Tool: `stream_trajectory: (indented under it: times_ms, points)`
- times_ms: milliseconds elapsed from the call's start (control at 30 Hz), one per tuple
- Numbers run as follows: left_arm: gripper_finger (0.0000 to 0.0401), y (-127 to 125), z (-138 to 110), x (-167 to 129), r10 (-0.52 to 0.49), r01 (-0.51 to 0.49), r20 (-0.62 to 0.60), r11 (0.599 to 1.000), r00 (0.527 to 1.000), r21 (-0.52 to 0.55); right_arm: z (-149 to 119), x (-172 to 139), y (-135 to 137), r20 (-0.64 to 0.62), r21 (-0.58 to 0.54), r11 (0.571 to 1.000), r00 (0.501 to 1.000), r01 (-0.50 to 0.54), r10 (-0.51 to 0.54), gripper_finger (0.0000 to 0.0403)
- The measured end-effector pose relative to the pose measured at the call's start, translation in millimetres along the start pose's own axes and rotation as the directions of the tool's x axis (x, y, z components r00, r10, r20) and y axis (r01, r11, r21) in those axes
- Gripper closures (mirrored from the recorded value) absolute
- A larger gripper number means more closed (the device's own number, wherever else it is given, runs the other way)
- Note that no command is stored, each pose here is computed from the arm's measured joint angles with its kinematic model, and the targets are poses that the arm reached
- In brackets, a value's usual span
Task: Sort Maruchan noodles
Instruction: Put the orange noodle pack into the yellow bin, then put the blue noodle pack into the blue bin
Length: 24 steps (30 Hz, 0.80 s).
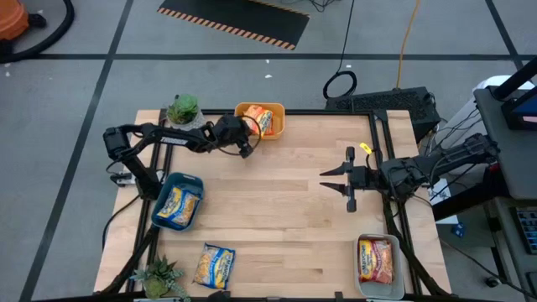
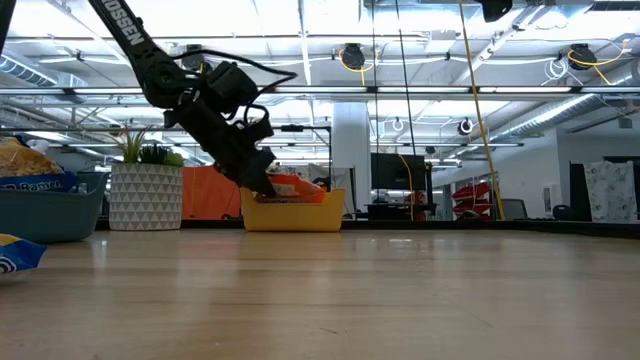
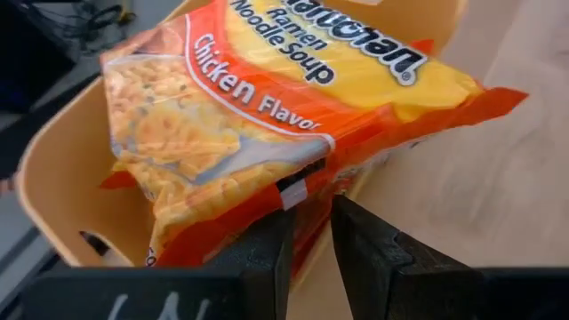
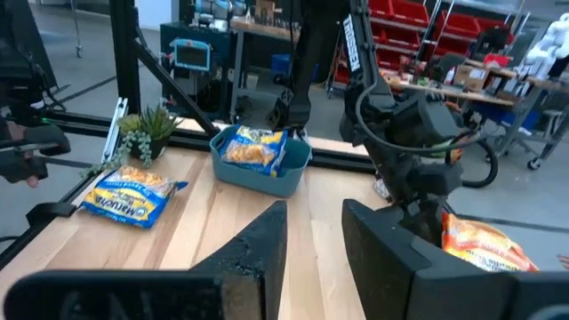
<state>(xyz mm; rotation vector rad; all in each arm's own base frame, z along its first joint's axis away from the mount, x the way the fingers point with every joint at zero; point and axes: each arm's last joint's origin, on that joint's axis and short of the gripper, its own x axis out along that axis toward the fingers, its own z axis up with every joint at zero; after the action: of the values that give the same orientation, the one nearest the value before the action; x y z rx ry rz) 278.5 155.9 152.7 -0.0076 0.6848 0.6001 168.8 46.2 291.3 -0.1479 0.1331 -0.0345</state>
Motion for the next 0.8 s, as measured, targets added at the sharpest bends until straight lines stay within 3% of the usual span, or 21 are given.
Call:
stream_trajectory:
  times_ms: [300,800]
  points:
    - [0.0316,-21.6,-0.2,-5.1,-0.196,0.195,-0.010,0.979,0.981,-0.063,2.8,-0.5,-0.4,0.027,0.011,1.000,1.000,0.002,-0.002,0.0298]
    - [0.0316,-136.7,-20.3,-52.0,-0.488,0.490,-0.175,0.871,0.855,-0.038,-7.7,3.9,2.9,-0.069,0.270,0.963,0.997,0.005,0.014,0.0298]
